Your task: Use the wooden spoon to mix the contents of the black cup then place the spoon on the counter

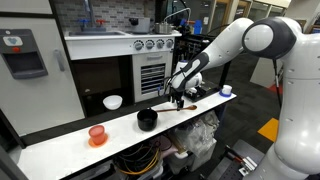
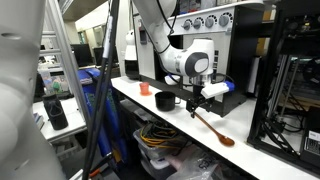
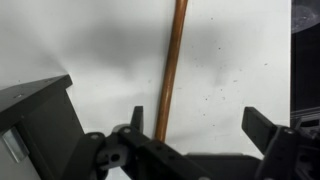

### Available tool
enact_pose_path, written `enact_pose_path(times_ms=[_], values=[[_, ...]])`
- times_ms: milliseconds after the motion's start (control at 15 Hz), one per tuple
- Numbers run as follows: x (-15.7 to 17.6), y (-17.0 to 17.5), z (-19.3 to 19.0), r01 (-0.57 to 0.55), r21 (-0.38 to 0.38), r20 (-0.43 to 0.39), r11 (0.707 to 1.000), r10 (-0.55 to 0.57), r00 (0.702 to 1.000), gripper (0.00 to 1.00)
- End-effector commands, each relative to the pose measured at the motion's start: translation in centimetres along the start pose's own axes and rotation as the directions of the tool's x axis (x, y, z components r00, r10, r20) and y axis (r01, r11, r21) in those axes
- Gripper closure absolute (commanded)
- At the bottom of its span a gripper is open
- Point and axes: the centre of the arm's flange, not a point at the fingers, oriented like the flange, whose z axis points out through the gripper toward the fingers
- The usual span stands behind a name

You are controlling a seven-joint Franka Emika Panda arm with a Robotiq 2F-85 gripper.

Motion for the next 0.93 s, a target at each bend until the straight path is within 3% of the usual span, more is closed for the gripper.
enact_pose_path(times_ms=[0, 867], values=[[-0.6, 0.1, 0.7, -0.002, -0.015, 0.002, 1.0, 0.002, 1.0, 0.0], [-1.2, -1.6, 2.3, -0.024, -0.016, 0.005, 1.0, 0.024, 1.0, 0.0]])
